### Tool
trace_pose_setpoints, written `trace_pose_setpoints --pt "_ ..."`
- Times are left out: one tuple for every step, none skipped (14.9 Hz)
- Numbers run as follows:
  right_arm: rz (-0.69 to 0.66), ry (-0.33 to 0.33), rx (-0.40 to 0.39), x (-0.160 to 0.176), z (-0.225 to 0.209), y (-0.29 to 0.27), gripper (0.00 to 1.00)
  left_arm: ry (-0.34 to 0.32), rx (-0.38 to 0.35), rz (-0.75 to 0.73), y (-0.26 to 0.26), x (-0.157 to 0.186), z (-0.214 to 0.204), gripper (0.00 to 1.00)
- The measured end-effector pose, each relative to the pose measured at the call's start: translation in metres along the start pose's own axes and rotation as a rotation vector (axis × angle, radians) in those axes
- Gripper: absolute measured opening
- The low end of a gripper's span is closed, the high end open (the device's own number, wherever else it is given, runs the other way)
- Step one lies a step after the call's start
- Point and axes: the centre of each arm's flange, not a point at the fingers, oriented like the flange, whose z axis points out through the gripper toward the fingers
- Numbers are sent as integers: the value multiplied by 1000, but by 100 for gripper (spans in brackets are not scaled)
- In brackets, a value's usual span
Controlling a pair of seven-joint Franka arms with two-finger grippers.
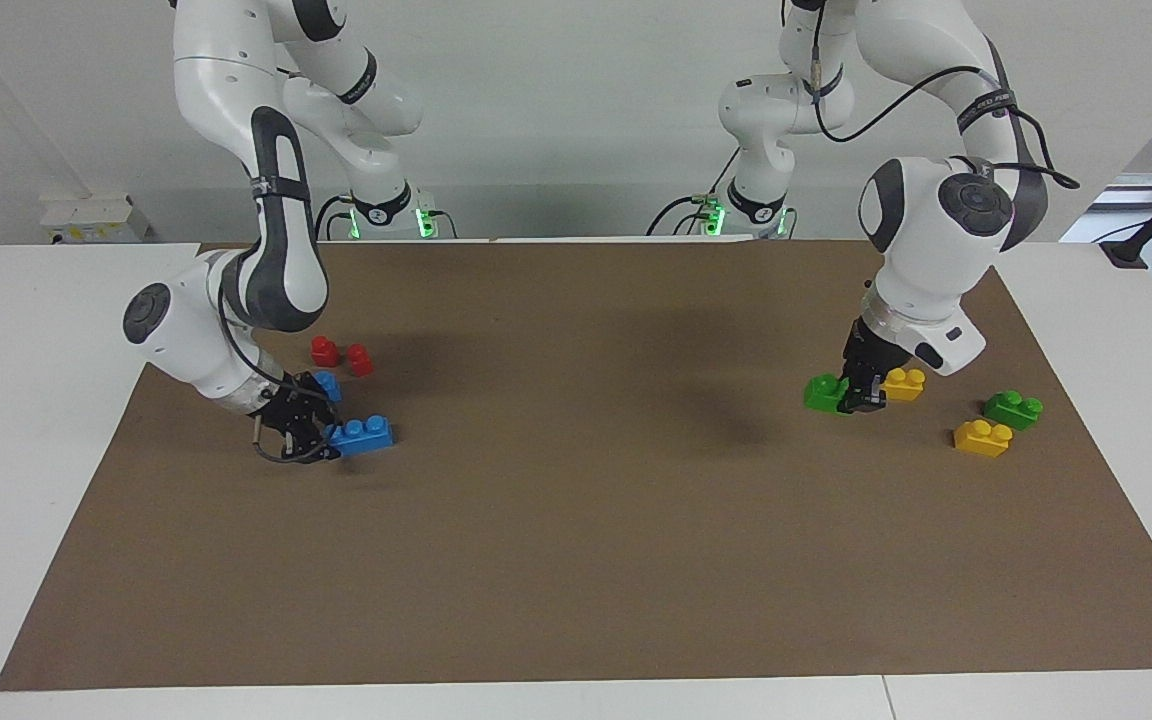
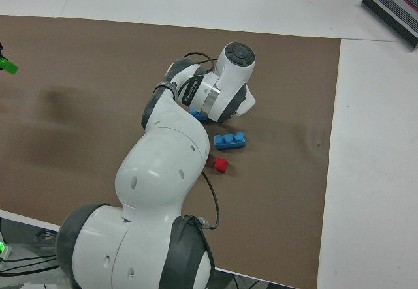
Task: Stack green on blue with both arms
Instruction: 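Grasp the farther blue brick with the right gripper and lift it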
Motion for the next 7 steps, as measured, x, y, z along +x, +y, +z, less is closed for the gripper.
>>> trace_pose_setpoints --pt "4 0 2 2 -1 0 34 0 0 0 0 0 0 34" --pt "6 1 6 4 -3 -1 34 0 0 0 0 0 0 34" --pt "5 0 12 3 -6 -3 34 0 0 0 0 0 0 34" --pt "10 -3 18 -1 -11 -7 34 0 0 0 0 0 0 34" --pt "23 -5 24 -10 -15 -12 34 0 0 0 0 0 0 34" --pt "30 -7 31 -25 -19 -19 34 0 0 0 0 0 0 34" --pt "33 -8 37 -46 -21 -27 34 0 0 0 0 0 0 34"
